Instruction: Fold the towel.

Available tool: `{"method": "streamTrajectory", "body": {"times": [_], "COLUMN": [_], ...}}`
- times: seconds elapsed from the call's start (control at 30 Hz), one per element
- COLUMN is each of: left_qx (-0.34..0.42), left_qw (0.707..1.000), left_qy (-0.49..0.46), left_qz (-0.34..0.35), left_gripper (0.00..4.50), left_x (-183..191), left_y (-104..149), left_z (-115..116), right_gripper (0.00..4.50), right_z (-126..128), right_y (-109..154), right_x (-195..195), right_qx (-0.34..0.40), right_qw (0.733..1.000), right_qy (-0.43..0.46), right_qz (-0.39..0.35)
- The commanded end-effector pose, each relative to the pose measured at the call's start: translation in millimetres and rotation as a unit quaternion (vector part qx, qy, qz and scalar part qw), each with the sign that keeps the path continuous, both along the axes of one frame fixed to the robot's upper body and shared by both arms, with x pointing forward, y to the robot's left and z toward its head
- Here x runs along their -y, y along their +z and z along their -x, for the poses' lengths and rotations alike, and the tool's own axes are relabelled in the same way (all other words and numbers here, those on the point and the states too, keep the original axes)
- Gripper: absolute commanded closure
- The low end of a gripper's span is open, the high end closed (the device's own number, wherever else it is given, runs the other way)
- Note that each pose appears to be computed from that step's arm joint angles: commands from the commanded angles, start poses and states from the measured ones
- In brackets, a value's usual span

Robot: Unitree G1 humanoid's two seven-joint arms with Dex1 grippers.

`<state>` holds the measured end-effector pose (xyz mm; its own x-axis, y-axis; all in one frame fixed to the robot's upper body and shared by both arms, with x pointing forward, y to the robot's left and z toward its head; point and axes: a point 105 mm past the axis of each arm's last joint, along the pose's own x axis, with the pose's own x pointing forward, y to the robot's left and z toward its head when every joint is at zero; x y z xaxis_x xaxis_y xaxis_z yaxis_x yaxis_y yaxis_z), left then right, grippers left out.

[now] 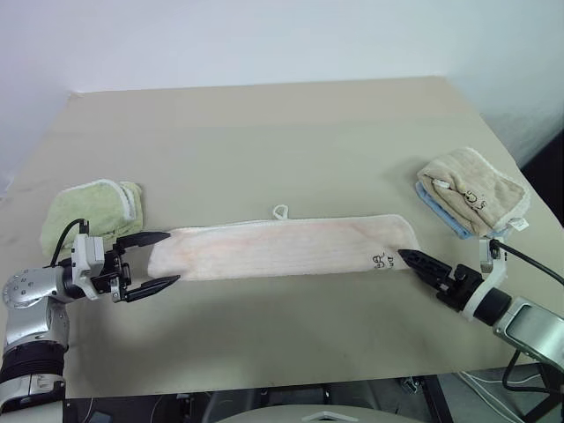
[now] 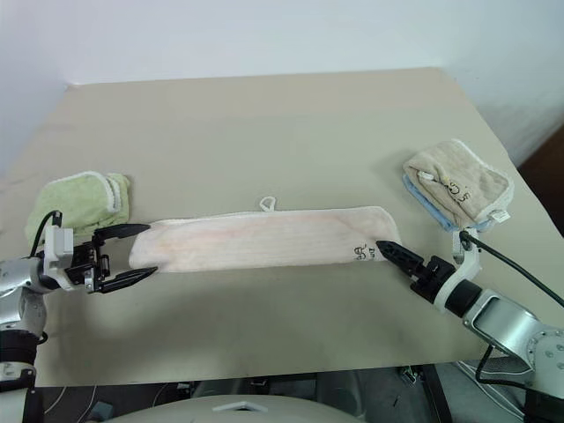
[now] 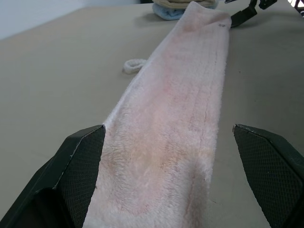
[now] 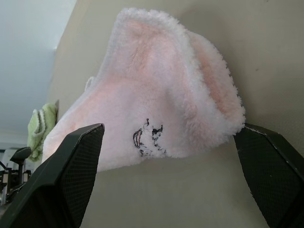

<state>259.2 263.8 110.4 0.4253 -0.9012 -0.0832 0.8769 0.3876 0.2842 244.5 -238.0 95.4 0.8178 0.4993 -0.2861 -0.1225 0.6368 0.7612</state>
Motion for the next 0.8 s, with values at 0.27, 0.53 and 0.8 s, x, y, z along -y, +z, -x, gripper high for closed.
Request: {"method": "streamTrajectory", "body": {"times": [0.27,0.53,0.8], "left_qx": [0.018,0.023,0.028], "left_qw": [1.000,1.000,0.999], "left_qy": [0.008,0.011,0.014], "left_qz": [-0.007,-0.007,-0.008], "left_gripper": [0.00,0.00,0.00], "left_x": [-2.3,-0.7,0.2], "left_y": [5.1,4.3,5.6], "left_z": [-2.7,-3.7,-5.5], "right_gripper": [0.01,0.18,2.66], "right_z": [-26.1,-36.3,-36.2], "right_y": [-2.4,-5.4,-6.3], "right_x": [2.3,2.1,0.4], "right_qx": [0.020,0.028,0.034], "right_qw": [0.999,0.999,0.999], "right_qy": [-0.032,-0.038,-0.023], "right_qz": [-0.001,-0.001,0.003]}}
